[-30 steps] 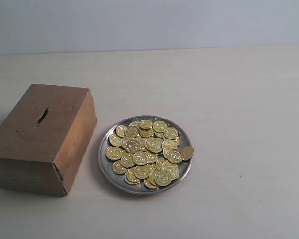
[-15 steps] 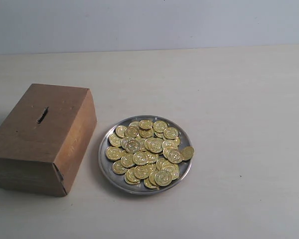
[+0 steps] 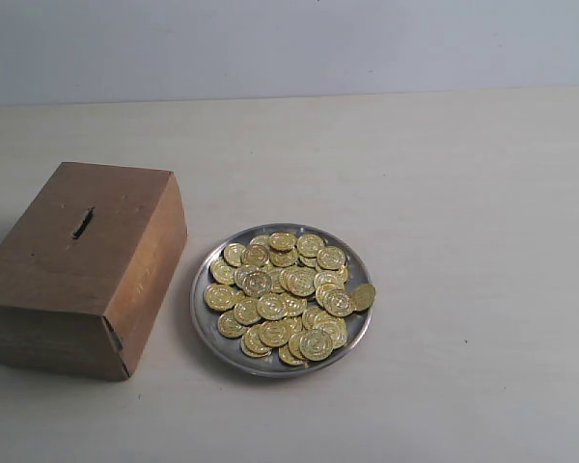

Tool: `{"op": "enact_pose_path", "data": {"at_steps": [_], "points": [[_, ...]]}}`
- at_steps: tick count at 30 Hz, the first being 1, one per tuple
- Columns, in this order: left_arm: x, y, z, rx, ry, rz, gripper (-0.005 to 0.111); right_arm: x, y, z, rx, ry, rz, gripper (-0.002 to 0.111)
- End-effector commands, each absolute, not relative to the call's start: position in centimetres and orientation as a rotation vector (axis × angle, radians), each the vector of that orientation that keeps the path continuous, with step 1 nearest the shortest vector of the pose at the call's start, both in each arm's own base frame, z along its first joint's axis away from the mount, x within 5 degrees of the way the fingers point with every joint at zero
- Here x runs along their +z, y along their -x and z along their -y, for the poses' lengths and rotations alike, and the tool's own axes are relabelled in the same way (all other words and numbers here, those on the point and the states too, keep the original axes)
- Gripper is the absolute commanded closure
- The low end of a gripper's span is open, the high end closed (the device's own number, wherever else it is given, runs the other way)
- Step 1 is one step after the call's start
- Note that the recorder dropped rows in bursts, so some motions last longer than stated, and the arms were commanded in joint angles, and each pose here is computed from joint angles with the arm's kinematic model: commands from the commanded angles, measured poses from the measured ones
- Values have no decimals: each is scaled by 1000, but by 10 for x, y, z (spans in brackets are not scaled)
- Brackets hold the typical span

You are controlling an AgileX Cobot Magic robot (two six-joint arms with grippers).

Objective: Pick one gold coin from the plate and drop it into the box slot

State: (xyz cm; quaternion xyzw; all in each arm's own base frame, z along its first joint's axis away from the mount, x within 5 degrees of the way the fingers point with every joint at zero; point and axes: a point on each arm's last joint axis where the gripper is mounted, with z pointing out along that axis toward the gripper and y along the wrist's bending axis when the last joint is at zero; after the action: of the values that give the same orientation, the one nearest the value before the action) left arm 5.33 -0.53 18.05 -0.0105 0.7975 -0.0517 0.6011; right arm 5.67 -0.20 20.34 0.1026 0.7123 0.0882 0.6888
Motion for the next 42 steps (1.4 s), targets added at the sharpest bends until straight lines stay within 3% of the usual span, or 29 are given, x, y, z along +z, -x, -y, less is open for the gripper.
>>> {"op": "enact_pose_path", "data": {"at_steps": [1, 11, 42], "points": [[181, -53, 5, -120, 23, -1839, 106, 189, -55, 5, 107, -223, -1735, 108], [181, -53, 5, -120, 23, -1839, 106, 188, -55, -2, 45, -15, -1759, 108], [181, -53, 5, -120, 23, -1839, 106, 188, -55, -1, 31, -5, -1760, 108]]}}
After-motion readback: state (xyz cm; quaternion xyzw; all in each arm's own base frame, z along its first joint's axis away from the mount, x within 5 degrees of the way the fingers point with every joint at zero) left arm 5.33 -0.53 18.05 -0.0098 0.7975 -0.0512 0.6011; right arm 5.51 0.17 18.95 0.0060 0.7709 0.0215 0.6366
